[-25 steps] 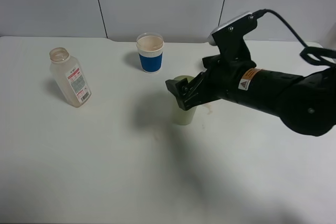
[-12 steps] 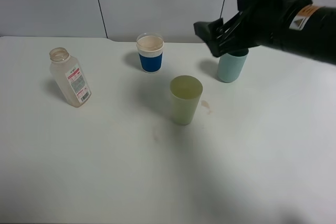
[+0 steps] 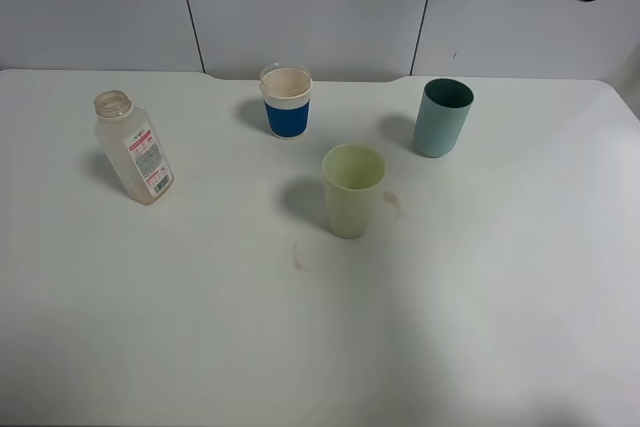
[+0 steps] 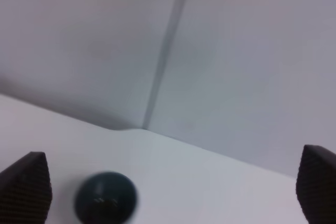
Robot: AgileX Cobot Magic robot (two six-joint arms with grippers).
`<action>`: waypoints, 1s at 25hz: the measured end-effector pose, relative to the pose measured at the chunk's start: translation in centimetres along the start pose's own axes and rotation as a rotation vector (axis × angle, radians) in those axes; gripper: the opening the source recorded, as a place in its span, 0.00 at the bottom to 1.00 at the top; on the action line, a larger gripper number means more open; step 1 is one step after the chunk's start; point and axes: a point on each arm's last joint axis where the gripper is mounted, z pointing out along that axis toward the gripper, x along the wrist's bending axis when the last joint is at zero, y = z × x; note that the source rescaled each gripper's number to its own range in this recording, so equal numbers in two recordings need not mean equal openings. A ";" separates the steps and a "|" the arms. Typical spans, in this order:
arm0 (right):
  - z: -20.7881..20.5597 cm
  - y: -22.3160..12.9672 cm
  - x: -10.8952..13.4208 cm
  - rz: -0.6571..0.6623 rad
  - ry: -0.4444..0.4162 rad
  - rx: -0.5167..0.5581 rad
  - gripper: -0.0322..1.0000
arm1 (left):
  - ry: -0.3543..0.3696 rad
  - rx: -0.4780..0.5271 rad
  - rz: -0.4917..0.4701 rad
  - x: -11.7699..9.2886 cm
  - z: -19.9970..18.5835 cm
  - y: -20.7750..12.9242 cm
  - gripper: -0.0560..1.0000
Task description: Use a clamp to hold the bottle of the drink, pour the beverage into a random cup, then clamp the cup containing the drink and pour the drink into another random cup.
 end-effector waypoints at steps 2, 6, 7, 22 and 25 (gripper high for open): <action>-2.4 0.3 -1.1 0.029 -0.046 0.003 0.80 | 0.000 0.000 0.000 0.0 0.0 0.0 1.00; -7.1 0.7 -1.6 0.053 -0.087 -0.007 0.80 | 0.000 0.000 0.000 0.0 0.0 0.0 1.00; -8.4 0.7 -1.6 0.061 -0.091 -0.011 0.80 | 0.000 0.000 0.000 0.0 0.0 0.0 1.00; -22.3 -3.5 0.2 0.138 -0.134 -0.004 0.80 | 0.000 0.000 0.000 0.0 0.0 0.0 1.00; -23.9 -4.6 0.5 0.146 -0.135 0.001 0.80 | 0.000 0.000 0.000 0.0 0.0 0.0 1.00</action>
